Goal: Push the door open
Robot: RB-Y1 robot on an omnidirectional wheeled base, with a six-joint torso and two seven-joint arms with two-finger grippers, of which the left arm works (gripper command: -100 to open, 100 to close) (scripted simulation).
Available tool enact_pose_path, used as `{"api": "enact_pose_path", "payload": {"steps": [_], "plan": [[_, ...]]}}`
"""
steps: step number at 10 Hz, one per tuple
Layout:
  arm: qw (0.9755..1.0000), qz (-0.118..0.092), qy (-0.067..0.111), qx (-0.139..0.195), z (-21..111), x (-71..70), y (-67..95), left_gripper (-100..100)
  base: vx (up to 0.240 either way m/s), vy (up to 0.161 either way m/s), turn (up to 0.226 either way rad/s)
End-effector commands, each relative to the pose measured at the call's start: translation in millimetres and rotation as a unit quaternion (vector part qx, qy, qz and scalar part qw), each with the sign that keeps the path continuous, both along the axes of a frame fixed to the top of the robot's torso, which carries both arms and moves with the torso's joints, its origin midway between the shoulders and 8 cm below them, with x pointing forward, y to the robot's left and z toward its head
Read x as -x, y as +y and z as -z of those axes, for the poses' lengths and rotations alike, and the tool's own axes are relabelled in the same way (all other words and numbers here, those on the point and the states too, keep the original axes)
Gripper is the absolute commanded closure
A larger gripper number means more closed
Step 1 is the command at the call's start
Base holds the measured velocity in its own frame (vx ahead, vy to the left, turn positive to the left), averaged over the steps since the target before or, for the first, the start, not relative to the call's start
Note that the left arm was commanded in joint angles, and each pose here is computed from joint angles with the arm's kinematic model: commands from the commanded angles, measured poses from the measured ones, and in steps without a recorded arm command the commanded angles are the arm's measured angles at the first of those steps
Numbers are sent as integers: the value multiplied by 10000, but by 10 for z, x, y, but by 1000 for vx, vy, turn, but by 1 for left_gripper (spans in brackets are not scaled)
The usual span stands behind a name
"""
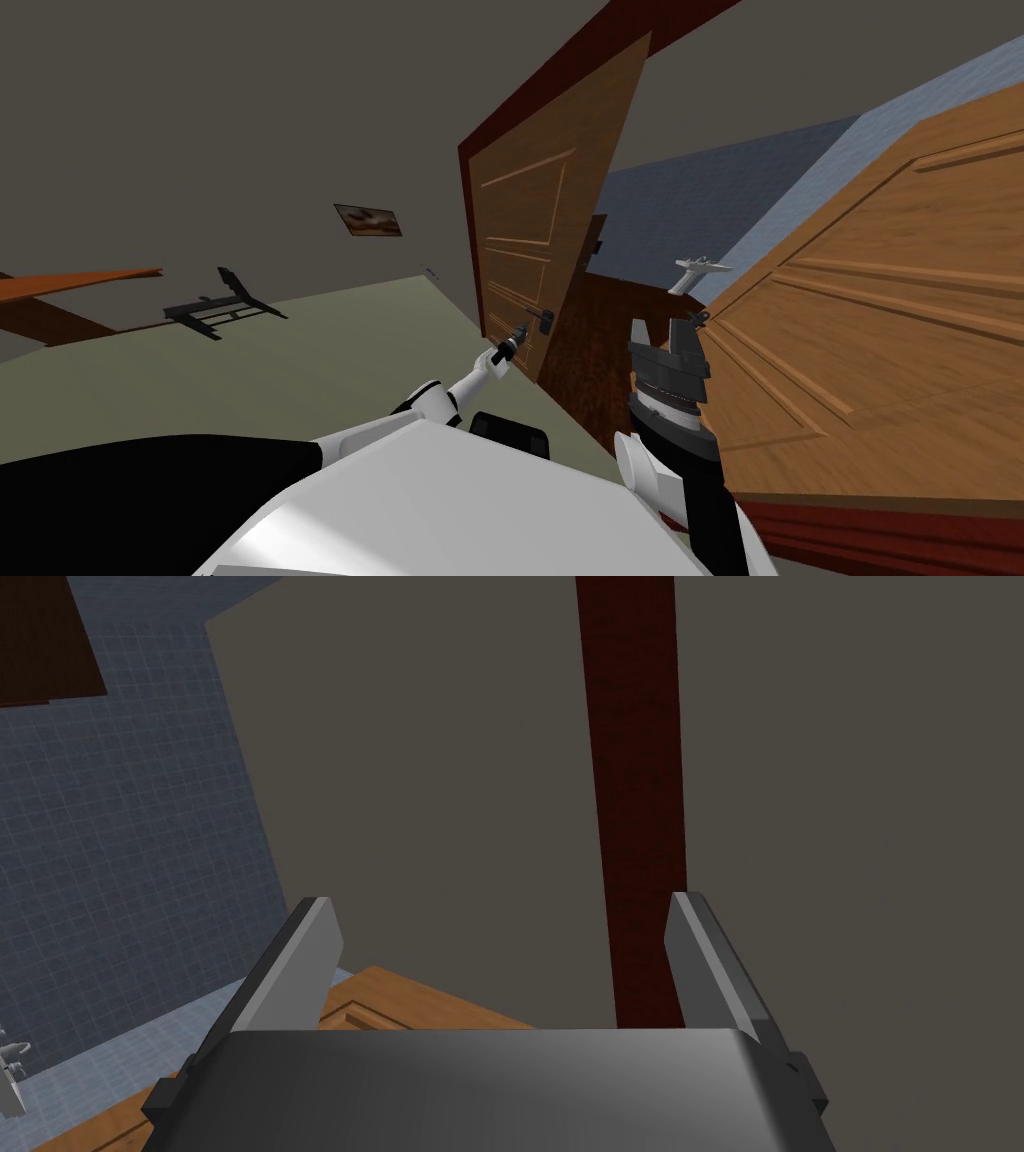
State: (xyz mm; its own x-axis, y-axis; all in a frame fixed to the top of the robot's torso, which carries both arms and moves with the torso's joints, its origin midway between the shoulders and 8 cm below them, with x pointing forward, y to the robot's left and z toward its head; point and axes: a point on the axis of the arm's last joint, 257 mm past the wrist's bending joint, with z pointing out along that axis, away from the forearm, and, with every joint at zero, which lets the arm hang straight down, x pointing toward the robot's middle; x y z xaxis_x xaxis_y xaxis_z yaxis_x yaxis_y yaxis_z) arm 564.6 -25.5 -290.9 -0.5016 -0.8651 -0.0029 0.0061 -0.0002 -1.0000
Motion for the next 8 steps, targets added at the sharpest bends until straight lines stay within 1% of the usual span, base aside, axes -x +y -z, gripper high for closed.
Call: {"api": "enact_pose_path", "payload": {"steps": [1, 2, 4, 5, 6, 8], "plan": [[10000, 0, 0, 0, 0, 0, 0, -100, 41, 13, -6], [9999, -66, -15, -125, 39, -46, 163, -100, 68, -28, -19], [9996, -142, -35, -245, 71, -93, 336, -100, 156, -93, -20], [9996, -142, -35, -245, 71, -93, 336, -100, 104, -73, -2], [9995, -173, -40, -273, 80, -107, 389, -100, 151, -106, -29], [9996, -173, -34, -235, 73, -101, 356, -100, 175, -89, -20]]}}
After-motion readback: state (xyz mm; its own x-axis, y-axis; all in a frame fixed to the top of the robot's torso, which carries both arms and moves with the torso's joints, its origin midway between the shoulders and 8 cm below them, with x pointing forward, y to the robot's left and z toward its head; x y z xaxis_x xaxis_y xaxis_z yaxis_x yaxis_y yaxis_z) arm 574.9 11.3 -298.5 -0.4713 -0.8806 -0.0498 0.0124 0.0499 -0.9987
